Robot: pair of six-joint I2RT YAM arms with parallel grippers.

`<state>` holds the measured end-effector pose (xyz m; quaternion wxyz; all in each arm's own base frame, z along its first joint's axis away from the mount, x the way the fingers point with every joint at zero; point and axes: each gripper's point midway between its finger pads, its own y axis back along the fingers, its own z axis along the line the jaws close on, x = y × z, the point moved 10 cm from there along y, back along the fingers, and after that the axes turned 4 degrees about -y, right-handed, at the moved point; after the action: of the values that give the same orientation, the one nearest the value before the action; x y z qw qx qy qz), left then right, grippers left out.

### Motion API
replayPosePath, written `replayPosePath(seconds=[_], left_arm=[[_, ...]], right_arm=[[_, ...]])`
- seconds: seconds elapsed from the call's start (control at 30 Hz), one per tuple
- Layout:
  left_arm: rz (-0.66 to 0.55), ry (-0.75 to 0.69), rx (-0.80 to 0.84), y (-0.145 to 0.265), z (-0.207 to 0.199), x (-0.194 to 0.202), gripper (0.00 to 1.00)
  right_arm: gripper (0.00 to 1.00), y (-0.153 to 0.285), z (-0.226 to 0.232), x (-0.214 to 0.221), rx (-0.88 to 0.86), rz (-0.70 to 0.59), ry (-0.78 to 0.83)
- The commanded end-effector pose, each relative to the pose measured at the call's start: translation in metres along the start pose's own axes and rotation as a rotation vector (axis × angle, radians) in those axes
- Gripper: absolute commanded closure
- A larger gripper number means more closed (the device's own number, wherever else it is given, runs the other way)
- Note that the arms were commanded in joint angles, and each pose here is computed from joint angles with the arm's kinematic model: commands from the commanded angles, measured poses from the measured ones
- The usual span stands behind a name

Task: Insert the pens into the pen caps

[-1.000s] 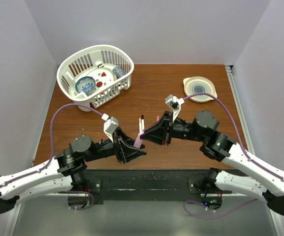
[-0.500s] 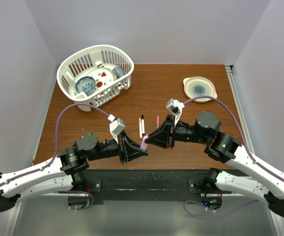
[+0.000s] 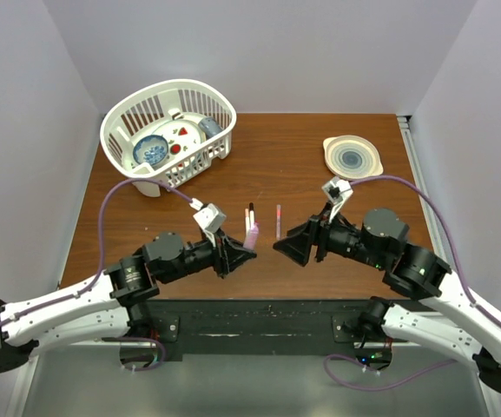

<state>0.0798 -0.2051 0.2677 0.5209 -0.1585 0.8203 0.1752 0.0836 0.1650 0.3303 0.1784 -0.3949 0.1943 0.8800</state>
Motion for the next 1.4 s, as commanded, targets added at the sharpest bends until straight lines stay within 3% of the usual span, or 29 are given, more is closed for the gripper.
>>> replayPosePath(seconds=[0.0,0.13,0.27,0.37,0.53,0.63,0.7,0.9,1.2,1.37], left_arm=[[-0.063,-0.153,-0.364,0.022,0.027,-0.021,1.0],[-0.081,-0.251,-0.487,0.043,0.039,-0.025,1.0],[-0.093,-0.274,-0.467,0.04,0.044,-0.014,1.0],[-0.003,-0.261,-0.475,0.021,0.045,-0.007,1.0],[0.192,-0.246,-0.476,-0.018,0.056,0.012,1.0],[0.199,-0.165,-0.418,-0.027,0.077,0.015,1.0],[0.203,-0.11,-0.442,-0.025,0.094,0.022,1.0],[0.222,-0.093,-0.445,-0.025,0.091,0.011,1.0],[0.213,-0.112,-0.419,-0.013,0.082,-0.002,1.0],[0.217,-0.117,-0.399,-0.015,0.08,-0.004,1.0]], right_arm=[[0.32,-0.003,-0.032,0.0,0.466,-0.004,-0.067],[0.39,-0.042,-0.058,0.006,0.727,0.116,-0.04],[0.37,-0.046,-0.097,-0.006,0.923,0.054,-0.122],[0.37,-0.036,-0.136,-0.012,1.051,0.026,-0.22],[0.38,-0.024,-0.177,-0.009,1.256,-0.011,-0.155],[0.38,-0.013,-0.208,-0.007,1.342,0.028,-0.214],[0.38,-0.01,-0.224,-0.002,1.375,0.104,-0.23],[0.23,0.01,-0.259,0.009,1.424,0.258,-0.333],[0.23,0.028,-0.288,0.039,1.391,0.358,-0.491],[0.28,0.024,-0.298,0.047,1.36,0.407,-0.554]])
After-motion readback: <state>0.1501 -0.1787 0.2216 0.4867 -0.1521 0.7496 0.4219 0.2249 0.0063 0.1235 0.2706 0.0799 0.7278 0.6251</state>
